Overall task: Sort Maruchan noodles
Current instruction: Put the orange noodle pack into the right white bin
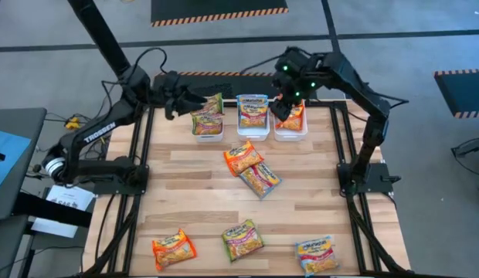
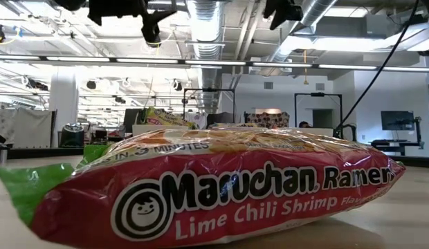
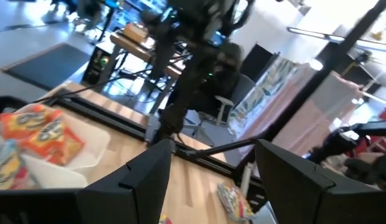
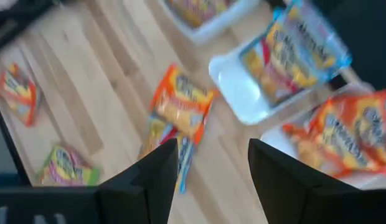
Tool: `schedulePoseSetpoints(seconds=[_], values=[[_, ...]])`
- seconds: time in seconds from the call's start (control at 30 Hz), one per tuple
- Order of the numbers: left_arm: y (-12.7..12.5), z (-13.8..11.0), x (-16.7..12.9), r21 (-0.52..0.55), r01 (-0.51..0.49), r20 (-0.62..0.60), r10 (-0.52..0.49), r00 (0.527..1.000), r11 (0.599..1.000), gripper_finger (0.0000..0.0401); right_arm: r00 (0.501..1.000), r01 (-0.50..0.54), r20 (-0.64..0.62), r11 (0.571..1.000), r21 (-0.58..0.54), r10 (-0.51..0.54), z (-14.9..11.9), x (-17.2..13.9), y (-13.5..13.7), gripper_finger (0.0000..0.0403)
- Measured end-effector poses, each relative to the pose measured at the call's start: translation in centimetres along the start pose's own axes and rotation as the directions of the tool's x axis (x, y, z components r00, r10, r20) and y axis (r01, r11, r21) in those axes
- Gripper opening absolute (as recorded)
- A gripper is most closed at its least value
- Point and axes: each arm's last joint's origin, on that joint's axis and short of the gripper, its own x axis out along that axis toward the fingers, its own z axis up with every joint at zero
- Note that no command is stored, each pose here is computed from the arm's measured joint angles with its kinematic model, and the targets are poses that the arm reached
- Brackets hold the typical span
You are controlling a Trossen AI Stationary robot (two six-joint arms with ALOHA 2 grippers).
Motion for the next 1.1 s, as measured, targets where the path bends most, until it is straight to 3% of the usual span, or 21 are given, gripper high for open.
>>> schedulePoseSetpoints(seconds=[0.27, 0.43, 0.87, 1.1], values=[[-2.3, -1.1, 0.2, 0.005, 0.037, -0.072, -0.036, 0.997, 0.999, 0.0219, 0.973, 0.011, -0.229, 1.0, 0.012, -0.008, -2.1, 5.8, 2.6, 0.022], [-3.1, -1.9, 0.4, 0.013, 0.046, -0.117, -0.044, 0.992, 0.999, 0.0219, 0.958, -0.018, -0.285, 0.999, 0.031, 0.026, -3.0, 9.3, 3.6, 0.0209], [-4.9, -2.7, 1.5, 0.002, 0.13, -0.155, -0.129, 0.98, 0.991, 0.0219, 0.949, -0.181, -0.261, 0.983, 0.013, 0.178, -4.4, 14.9, 5.6, 0.0194], [-5.8, -3.1, 2.1, 0.009, 0.165, -0.156, -0.162, 0.974, 0.986, 0.0219, 0.962, -0.235, -0.184, 0.958, -0.168, 0.203, -4.1, 16.4, 6.0, 0.0195]])
